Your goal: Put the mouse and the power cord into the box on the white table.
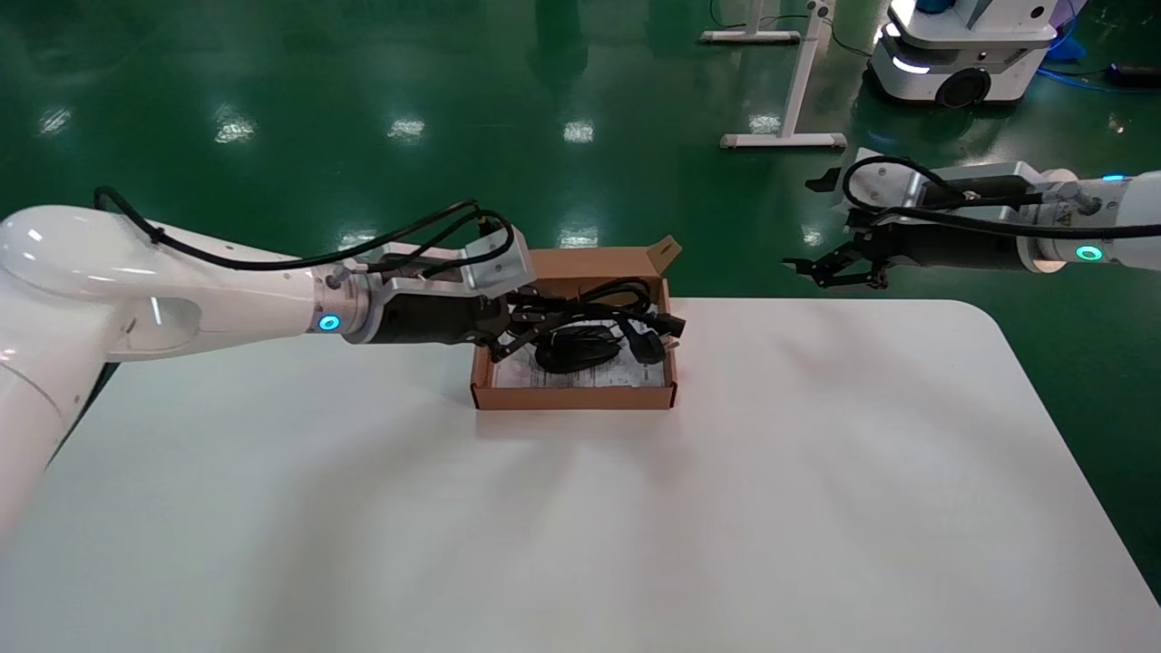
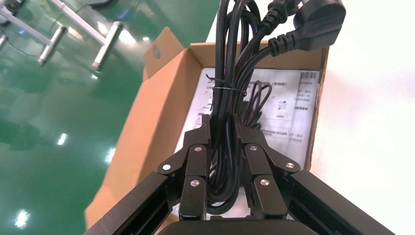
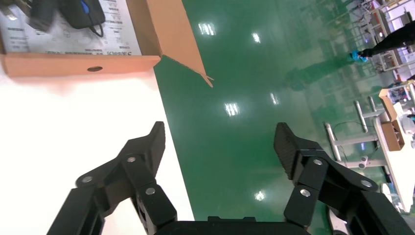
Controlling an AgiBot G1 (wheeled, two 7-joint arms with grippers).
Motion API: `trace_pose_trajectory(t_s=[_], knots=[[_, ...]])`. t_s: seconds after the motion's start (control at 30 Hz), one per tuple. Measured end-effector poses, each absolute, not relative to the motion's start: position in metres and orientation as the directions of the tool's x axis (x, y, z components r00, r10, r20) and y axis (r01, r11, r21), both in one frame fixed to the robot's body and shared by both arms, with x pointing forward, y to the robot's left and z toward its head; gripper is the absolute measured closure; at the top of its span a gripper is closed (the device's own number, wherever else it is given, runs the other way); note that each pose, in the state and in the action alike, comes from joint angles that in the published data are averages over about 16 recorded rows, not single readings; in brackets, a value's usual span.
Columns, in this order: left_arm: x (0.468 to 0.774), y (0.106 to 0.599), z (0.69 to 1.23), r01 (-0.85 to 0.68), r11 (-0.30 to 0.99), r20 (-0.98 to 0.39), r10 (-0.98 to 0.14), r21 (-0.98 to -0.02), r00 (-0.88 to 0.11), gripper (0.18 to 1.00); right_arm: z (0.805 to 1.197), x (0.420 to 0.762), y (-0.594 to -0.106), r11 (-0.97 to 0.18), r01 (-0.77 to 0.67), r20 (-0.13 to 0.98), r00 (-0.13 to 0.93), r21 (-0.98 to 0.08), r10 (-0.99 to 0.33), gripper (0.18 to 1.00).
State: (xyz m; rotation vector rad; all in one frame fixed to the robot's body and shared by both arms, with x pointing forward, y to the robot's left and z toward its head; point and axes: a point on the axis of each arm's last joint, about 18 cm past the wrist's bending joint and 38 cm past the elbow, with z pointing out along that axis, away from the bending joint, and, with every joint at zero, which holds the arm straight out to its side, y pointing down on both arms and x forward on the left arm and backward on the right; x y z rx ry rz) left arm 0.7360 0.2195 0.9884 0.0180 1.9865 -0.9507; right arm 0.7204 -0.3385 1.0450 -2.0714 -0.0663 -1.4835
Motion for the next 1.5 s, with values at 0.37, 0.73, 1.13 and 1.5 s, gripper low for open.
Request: trace_pose_trajectory(t_s=[0.37,0.73,1.13,1.5], knots=[[0.746,0.211,0.973,0.336,0.752,-0.746,-0.296,-0.567,-0.596,0.921,1.034,0.706,-0.357,-0.799,0.362,0.845,0.435,-0.481,-0.311,0.274],[0.747,0.213,0.972,0.33,0.767,-0.754,-0.286,-0.55,-0.592,0.901,1.029,0.699,-0.359,-0.766,0.364,0.815,0.469,-0.53,-0.34,0.187],[0.731,0.225,0.971,0.359,0.643,-0.686,-0.373,-0.676,-0.624,0.775,1.02,0.689,-0.347,-0.66,0.42,0.763,0.512,-0.623,-0.395,0.178],[0.697,0.247,0.976,0.4,0.469,-0.6,-0.437,-0.788,-0.67,0.55,1.012,0.663,-0.334,-0.499,0.478,0.685,0.584,-0.723,-0.435,0.178]])
